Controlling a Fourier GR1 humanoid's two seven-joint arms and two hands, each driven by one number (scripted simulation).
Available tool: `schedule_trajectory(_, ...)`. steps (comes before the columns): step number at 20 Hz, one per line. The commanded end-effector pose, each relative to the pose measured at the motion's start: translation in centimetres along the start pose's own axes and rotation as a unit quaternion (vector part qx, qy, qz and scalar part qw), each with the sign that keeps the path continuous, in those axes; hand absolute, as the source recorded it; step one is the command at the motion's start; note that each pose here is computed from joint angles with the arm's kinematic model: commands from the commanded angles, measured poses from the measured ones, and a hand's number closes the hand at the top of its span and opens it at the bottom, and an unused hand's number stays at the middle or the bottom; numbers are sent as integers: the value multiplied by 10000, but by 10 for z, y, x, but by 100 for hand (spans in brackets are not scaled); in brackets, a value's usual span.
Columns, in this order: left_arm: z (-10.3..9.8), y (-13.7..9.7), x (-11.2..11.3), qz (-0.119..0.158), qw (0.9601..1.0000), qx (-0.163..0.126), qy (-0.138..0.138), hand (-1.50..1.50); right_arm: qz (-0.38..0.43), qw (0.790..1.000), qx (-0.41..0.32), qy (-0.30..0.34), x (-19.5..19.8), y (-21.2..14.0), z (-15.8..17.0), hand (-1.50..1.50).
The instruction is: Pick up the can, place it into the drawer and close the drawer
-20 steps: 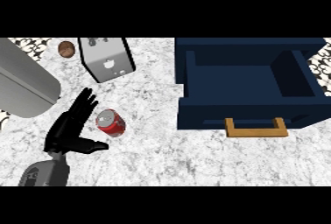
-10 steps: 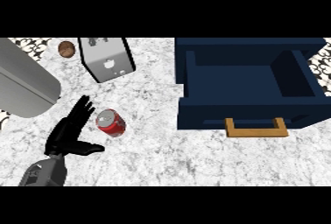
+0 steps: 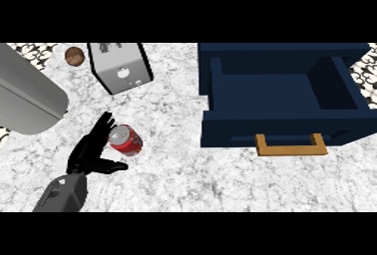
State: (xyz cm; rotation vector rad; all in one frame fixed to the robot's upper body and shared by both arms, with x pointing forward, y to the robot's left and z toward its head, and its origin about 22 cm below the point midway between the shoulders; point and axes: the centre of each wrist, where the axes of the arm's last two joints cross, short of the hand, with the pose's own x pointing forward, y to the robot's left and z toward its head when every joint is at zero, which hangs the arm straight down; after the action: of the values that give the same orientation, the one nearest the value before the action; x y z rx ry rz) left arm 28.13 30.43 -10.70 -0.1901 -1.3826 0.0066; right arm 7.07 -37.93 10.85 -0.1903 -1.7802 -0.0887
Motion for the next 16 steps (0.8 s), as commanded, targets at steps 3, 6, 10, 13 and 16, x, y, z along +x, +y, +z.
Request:
schedule_trajectory(3, -7, -1, -9, 203, 9997, -73, 135, -150, 11, 9999, 58, -89, 7, -11, -8, -150)
schedule_trajectory(6, -2, -7, -25, 266, 9996, -80, 82, -150, -79, 10000, 0, 17, 0, -4, 9, -150)
schedule_trajectory(10, -9, -30, -24, 647, 9978, -127, 81, -150, -13, 9999, -48, 98, -2, 3, 0, -150)
schedule_trajectory(13, -29, -36, -15, 695, 9973, -222, 121, 150, -53, 10000, 61, -22, -11, -4, 3, -150)
schedule_trajectory(16, -27, -30, -14, 895, 9938, -623, 208, 150, -118, 9998, 121, 69, 2, -5, 8, -150)
